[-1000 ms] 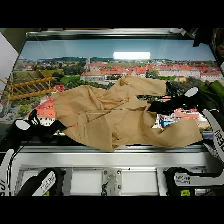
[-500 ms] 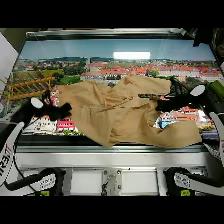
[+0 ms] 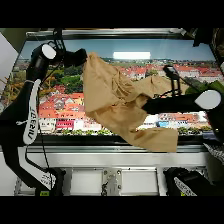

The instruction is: Fold the clothes and pants, and hang the long-sleeved shirts on hangers.

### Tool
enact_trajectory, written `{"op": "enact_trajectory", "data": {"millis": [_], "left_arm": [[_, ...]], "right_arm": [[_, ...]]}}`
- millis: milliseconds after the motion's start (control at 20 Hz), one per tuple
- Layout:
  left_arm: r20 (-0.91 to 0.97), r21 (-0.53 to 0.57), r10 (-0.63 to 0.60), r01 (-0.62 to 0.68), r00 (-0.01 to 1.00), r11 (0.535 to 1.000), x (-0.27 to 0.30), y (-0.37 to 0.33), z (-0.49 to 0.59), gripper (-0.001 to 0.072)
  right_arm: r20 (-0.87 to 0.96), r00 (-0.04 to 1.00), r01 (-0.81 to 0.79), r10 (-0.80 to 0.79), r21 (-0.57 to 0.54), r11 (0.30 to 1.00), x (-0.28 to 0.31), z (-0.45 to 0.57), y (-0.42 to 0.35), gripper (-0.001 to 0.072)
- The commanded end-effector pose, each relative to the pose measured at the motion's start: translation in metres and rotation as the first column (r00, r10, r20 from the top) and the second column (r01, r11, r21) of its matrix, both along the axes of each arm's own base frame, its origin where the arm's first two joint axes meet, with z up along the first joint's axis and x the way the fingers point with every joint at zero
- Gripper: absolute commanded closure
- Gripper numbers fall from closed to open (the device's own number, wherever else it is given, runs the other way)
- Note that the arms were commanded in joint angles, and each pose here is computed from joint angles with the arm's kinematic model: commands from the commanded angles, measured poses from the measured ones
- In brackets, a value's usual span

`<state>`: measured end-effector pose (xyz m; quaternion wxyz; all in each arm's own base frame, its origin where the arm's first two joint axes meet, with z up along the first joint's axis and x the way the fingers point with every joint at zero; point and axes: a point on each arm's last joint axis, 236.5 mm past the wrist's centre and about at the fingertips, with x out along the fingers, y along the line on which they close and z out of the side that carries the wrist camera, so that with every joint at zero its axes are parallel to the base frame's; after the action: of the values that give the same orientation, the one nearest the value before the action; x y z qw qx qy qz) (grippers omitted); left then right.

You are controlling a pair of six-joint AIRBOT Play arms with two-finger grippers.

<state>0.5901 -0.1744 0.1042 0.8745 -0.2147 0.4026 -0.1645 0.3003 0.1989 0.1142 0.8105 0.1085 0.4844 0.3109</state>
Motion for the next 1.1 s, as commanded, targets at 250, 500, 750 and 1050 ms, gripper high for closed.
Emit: {"op": "enact_trajectory", "data": {"millis": [250,500,750,1050], "left_arm": [[0.000,0.005,0.090,-0.090,0.996,0.996,-0.010,0.069,0.031,0.0122],[-0.065,0.067,0.099,-0.095,0.993,0.993,-0.074,0.116,0.041,0.0123],[-0.197,0.075,-0.061,0.078,0.979,0.994,-0.158,0.043,-0.004,0.0123],[-0.256,0.146,-0.292,0.336,0.921,0.930,-0.203,-0.084,-0.035,0.0123]], "right_arm": [[0.134,0.980,-0.160,0.144,0.117,0.980,-0.016,-0.011,0.149,0.0001],[0.197,0.971,-0.107,0.134,-0.144,0.984,0.014,-0.028,0.075,0.0004],[0.160,0.986,0.014,0.049,-0.368,0.930,0.030,-0.044,-0.009,0.0005],[0.103,0.962,0.272,-0.252,-0.325,0.906,0.053,-0.045,-0.073,0.0005]]}}
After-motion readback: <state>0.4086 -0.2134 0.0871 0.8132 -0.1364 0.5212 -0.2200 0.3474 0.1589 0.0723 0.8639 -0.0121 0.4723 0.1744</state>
